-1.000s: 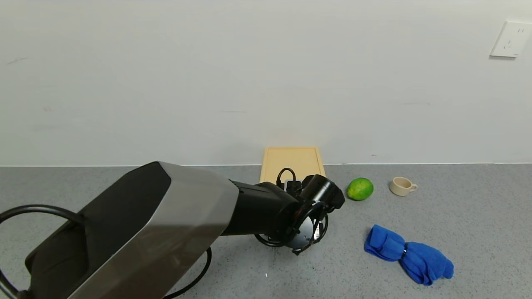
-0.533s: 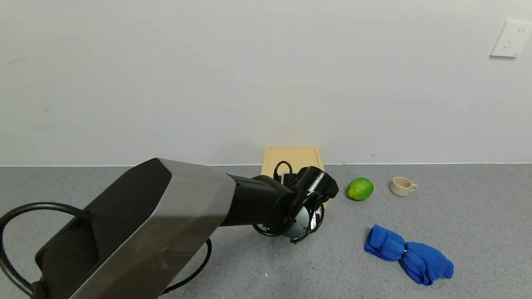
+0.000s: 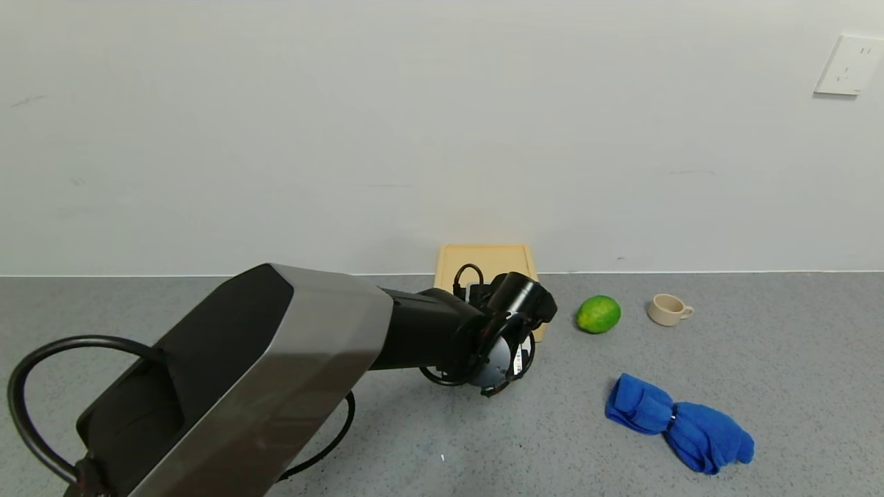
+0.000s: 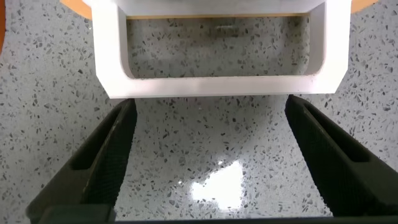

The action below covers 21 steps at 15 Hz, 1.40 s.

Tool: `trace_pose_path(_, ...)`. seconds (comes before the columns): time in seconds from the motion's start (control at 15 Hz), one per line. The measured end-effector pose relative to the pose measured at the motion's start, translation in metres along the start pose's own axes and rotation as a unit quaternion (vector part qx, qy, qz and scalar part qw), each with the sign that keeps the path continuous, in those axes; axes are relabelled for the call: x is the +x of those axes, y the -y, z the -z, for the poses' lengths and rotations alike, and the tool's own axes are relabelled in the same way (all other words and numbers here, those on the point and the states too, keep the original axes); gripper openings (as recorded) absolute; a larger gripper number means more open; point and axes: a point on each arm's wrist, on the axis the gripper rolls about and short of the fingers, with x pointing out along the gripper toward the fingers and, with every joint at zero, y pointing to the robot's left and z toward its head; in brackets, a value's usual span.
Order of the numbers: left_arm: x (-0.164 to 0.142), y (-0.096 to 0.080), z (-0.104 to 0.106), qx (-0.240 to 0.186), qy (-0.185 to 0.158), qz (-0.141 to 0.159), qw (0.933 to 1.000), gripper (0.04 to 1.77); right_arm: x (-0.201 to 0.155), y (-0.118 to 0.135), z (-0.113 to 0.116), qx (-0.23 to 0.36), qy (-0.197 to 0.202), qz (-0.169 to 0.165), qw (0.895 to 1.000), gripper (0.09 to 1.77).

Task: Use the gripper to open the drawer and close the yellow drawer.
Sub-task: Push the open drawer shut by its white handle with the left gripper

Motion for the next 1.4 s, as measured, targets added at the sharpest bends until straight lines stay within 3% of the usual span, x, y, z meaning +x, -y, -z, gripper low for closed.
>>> trace_pose_path(0.67, -0.01, -0.002, -0.005, 0.006, 0.003, 0.002, 1.0, 1.72, 0.0, 0.0, 0.0, 0.0, 0.0, 0.0, 1.0, 1.71)
trace_pose_path(1.07, -0.067, -0.017, -0.021, 0.025, -0.005, 0.002, 0.9997, 1.72, 0.0, 0.0, 0.0, 0.0, -0.001, 0.0, 1.0, 1.71)
trace_pose_path(1.4, -0.127, -0.044, -0.041, 0.044, 0.025, 0.043, 0.9978, 1.72, 0.0, 0.0, 0.0, 0.0, -0.001, 0.0, 1.0, 1.71)
